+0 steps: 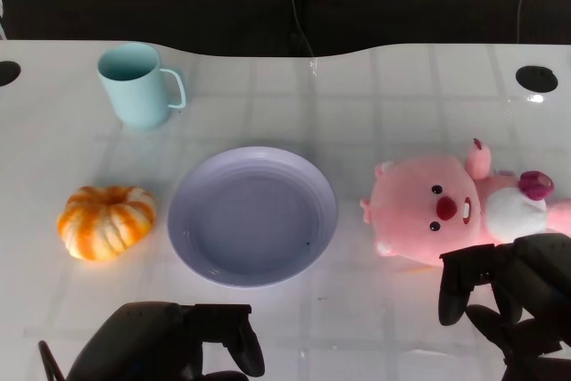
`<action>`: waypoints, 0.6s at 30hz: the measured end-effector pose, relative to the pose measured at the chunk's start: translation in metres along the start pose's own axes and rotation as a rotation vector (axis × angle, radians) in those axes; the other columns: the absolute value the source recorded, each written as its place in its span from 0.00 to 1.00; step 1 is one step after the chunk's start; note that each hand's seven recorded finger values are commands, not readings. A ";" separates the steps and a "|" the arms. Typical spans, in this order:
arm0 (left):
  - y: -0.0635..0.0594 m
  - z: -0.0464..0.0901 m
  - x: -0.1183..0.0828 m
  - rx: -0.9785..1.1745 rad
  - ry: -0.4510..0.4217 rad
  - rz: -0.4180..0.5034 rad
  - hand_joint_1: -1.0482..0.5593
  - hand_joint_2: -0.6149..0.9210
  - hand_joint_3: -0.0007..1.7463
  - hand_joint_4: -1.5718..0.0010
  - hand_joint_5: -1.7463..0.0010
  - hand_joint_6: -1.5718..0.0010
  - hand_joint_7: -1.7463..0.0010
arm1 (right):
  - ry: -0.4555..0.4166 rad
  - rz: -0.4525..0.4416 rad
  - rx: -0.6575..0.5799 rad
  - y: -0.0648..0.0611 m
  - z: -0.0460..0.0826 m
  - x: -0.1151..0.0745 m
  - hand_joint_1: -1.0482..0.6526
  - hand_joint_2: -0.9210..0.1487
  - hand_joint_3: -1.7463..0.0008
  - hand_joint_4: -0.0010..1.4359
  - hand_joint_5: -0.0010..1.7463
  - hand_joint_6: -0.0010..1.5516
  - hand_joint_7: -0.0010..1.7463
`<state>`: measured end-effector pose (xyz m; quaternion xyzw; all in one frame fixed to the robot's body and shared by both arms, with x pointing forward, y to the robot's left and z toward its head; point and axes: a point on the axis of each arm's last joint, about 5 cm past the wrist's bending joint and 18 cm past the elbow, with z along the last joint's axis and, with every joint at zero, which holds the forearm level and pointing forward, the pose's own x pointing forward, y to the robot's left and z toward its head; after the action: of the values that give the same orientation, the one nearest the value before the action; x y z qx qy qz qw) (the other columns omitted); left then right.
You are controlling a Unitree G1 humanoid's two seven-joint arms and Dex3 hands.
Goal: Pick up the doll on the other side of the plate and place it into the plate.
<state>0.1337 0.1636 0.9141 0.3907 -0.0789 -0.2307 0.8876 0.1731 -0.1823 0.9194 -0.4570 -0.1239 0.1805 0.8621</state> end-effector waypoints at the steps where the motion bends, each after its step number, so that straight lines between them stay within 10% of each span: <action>1: 0.000 0.000 0.000 -0.001 0.000 0.000 0.47 1.00 0.18 0.57 0.10 0.57 0.35 | -0.001 0.001 0.000 0.000 0.000 0.000 0.65 0.61 0.27 0.67 0.92 0.66 0.60; 18: 0.004 0.000 0.000 -0.012 -0.002 0.005 0.49 1.00 0.19 0.57 0.09 0.56 0.34 | -0.004 0.002 -0.004 -0.004 0.001 0.004 0.61 0.58 0.30 0.64 0.96 0.58 0.72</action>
<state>0.1352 0.1657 0.9167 0.3852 -0.0791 -0.2293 0.8904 0.1768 -0.1819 0.9231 -0.4585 -0.1255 0.1821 0.8607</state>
